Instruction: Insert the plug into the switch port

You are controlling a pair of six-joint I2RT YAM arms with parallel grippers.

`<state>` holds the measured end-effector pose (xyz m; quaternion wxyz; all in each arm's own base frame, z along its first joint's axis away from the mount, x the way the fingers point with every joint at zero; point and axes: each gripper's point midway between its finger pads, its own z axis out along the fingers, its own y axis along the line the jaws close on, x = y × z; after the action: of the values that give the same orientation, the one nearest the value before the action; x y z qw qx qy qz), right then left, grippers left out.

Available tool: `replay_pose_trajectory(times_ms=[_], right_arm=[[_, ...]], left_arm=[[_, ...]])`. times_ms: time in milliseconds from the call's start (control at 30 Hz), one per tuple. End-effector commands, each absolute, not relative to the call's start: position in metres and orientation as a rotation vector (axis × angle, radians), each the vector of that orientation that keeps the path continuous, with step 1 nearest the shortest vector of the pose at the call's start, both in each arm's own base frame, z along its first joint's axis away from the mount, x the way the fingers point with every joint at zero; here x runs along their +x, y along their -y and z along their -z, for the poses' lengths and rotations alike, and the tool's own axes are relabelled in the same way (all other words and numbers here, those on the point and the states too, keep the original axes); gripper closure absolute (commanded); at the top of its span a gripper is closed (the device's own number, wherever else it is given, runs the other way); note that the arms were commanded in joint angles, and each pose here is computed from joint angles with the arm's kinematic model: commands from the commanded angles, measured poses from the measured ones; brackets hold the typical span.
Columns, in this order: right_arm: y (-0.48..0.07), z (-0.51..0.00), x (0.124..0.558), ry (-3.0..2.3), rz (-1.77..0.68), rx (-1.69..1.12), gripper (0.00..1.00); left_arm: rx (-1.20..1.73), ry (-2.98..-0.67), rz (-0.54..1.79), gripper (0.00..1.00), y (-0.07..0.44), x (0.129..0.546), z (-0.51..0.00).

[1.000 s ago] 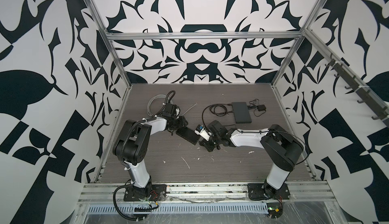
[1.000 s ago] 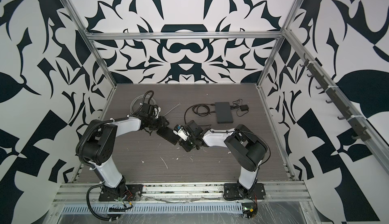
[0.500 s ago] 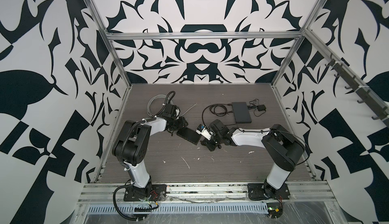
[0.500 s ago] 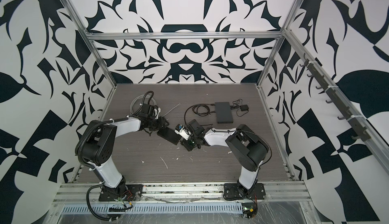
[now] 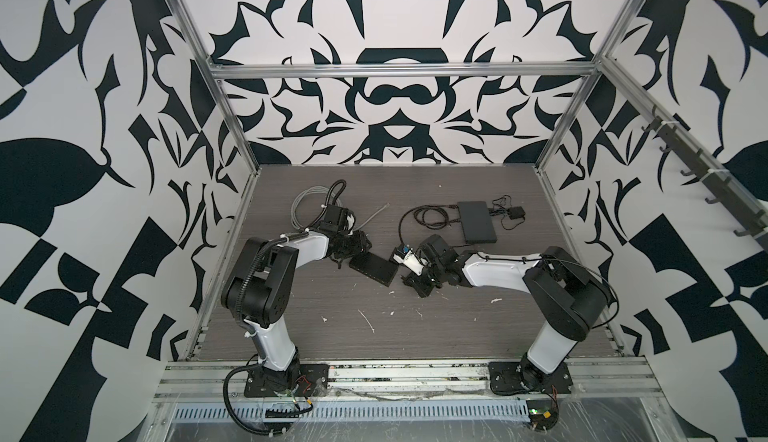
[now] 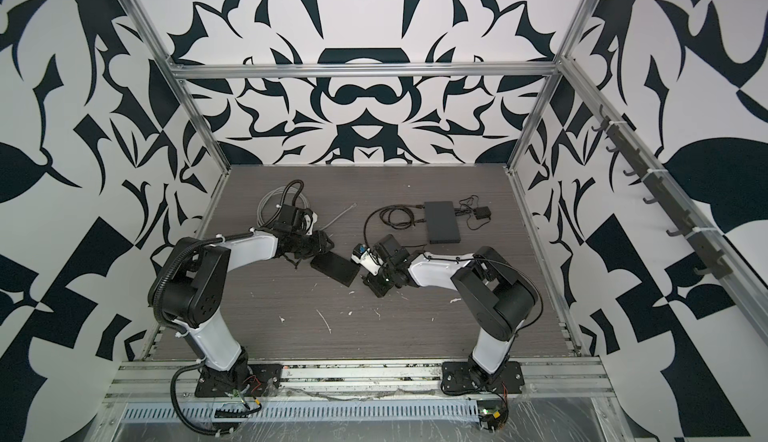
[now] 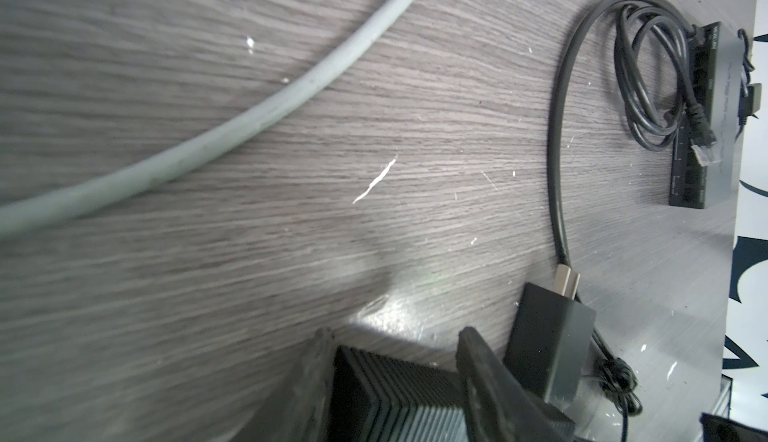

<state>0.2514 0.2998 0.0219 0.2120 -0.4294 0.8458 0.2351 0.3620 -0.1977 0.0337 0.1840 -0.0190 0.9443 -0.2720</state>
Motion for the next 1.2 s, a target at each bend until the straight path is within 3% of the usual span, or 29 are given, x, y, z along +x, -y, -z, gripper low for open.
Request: replay_pose_trajectory(times_ms=[0,1167], right_arm=[[-0.306,-0.017,0.241,-2.342,-0.733,-1.236,0.99],[-0.317,-0.022,0.246,-2.398,-0.749,-1.31,0.99]], left_arm=[[-0.102,-2.785,0.729,0.48,0.187,0.335,-0.014],[-0.09,-2.764,0.774,0.49,0.193,0.339,-0.015]])
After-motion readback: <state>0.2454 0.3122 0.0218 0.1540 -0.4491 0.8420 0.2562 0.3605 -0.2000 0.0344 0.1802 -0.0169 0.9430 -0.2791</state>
